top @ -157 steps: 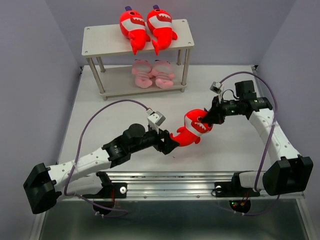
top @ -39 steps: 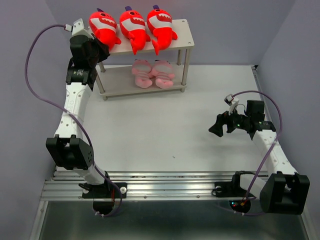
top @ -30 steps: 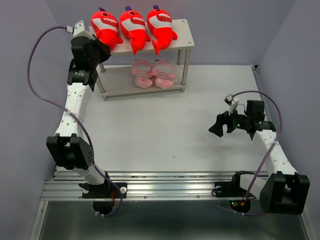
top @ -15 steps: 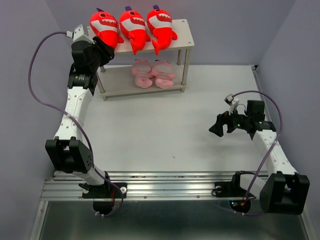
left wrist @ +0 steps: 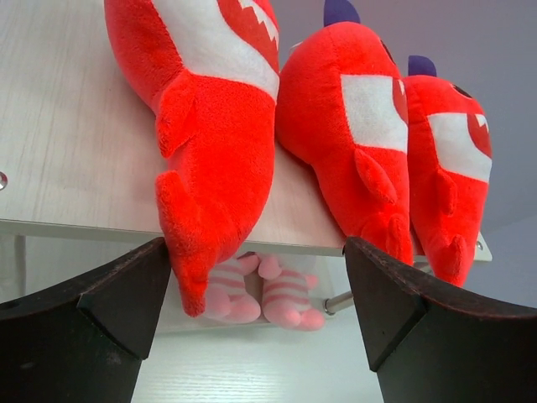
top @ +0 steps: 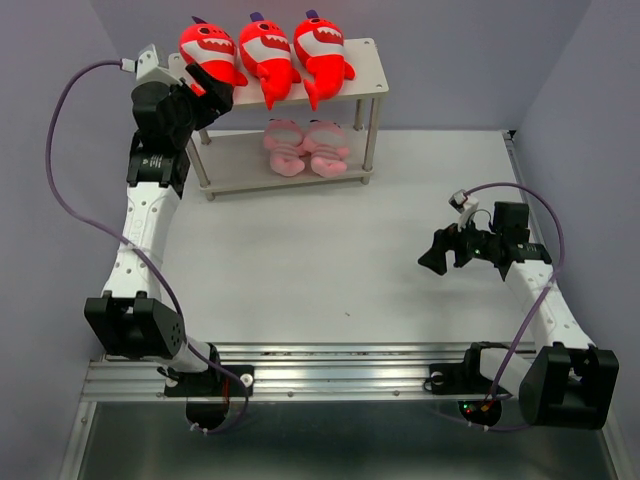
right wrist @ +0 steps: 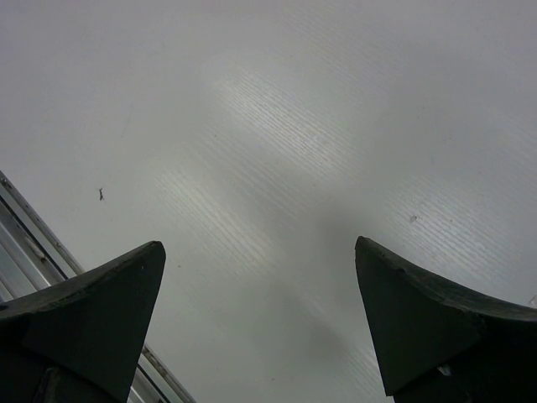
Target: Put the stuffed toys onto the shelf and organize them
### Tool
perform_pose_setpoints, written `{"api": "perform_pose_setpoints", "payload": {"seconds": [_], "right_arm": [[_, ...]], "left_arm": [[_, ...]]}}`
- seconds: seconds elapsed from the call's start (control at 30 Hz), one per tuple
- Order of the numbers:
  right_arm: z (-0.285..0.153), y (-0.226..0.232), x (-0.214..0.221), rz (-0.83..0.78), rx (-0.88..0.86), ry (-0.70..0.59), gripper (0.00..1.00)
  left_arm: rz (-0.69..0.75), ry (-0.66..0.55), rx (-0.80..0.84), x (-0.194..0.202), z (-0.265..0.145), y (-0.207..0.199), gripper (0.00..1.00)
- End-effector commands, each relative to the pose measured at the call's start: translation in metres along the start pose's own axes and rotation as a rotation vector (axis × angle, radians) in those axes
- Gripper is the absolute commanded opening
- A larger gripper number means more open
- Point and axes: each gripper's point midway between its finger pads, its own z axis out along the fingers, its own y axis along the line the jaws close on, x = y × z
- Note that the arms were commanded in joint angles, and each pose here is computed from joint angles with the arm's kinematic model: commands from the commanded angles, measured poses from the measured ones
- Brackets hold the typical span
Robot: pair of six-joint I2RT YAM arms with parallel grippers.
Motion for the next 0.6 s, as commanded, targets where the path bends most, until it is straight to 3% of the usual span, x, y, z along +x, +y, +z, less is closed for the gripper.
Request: {"api": "perform_pose_setpoints", "payload": {"seconds": [0.0, 0.2, 0.37, 0.57], "right_arm": [[-0.002, -0.007, -0.010, -0.049, 0.029, -0.032, 1.00], [-0.005, -0.017, -0.011, -0.048, 0.081, -0.028, 1.00], [-0.015, -0.029, -0.015, -0.039, 0.153, -0.054, 1.00], [-0.030, -0.050, -0.028, -0.014, 0.311, -0.115, 1.00]], "left_arm": [[0.037, -0.109, 0.082, -0.042, -0.025, -0.030, 0.95], [0.123, -0.133, -0.012, -0.046, -0.048, -0.013, 0.96], [0.212, -0.226, -0.107, -0.068, -0.097, -0.002, 0.99], [0.267, -0.300, -0.068, -0.072, -0.161, -0.012, 0.99]]}}
